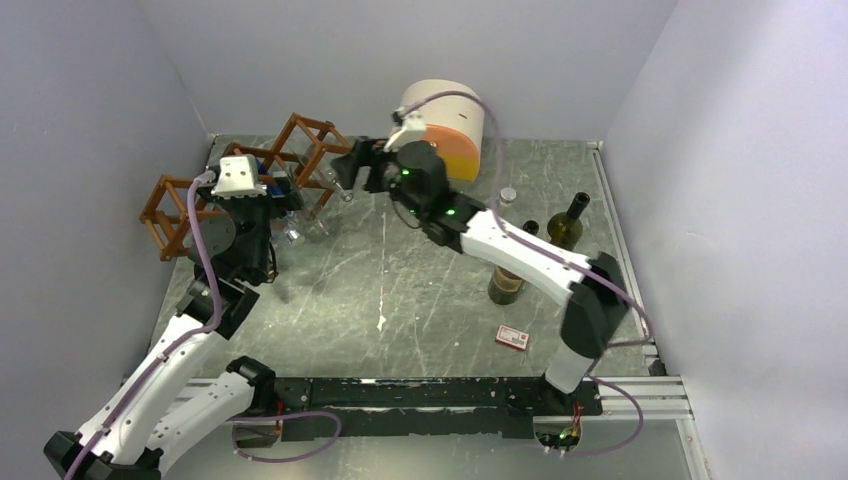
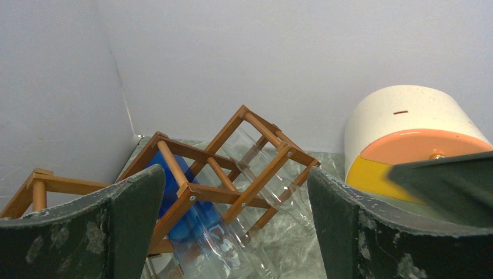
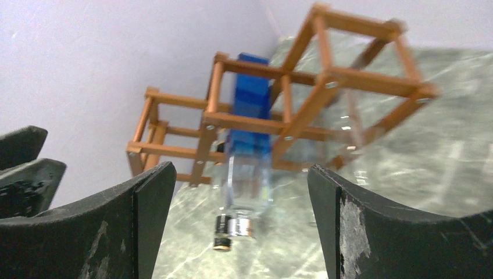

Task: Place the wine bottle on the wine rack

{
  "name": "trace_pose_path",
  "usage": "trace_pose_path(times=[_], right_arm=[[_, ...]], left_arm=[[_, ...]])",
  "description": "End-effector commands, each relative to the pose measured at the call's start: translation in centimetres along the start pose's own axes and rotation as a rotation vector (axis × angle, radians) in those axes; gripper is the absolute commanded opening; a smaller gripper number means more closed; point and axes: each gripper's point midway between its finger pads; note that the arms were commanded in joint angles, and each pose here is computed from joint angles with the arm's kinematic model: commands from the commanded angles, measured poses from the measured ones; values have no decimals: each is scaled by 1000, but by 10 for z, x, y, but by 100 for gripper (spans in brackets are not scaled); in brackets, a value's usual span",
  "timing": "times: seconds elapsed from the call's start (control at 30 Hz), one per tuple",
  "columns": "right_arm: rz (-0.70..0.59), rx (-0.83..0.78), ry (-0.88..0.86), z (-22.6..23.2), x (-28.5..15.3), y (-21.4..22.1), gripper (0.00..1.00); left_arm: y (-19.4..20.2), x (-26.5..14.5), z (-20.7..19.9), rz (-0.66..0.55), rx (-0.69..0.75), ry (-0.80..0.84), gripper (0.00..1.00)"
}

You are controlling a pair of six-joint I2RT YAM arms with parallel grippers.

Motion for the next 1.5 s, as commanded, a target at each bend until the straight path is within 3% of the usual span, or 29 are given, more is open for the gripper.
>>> trace_pose_path(times=[0.0, 0.23, 0.5, 0.77, 1.0, 1.2, 1.47], right_arm=[[-46, -105, 169, -46, -55, -42, 87], [-1, -275, 508, -114, -142, -67, 87], [36, -372, 699, -148, -233, -91, 87], [93, -392, 946, -189, -298, -71, 88], [51, -330, 1014, -201, -318, -56, 88], [130, -337, 917, -200, -302, -17, 87], [199, -284, 959, -216, -301, 21, 63]], left_arm=[[-5, 2, -9, 1, -29, 44, 96], [1, 1, -27, 34, -34, 140, 96], [13, -6, -58, 80, -31, 323, 96], [20, -39, -109, 122, -3, 682, 96], [35, -50, -128, 189, 3, 812, 96], [38, -50, -130, 199, -6, 817, 96], [38, -47, -127, 189, -12, 796, 96]])
Point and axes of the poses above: each gripper's point midway between its finger pads, its own x axis out along the fingers, its own z axis along the line the jaws close on, y = z × x, and after that the axes turned 14 degrees about -x, right-handed
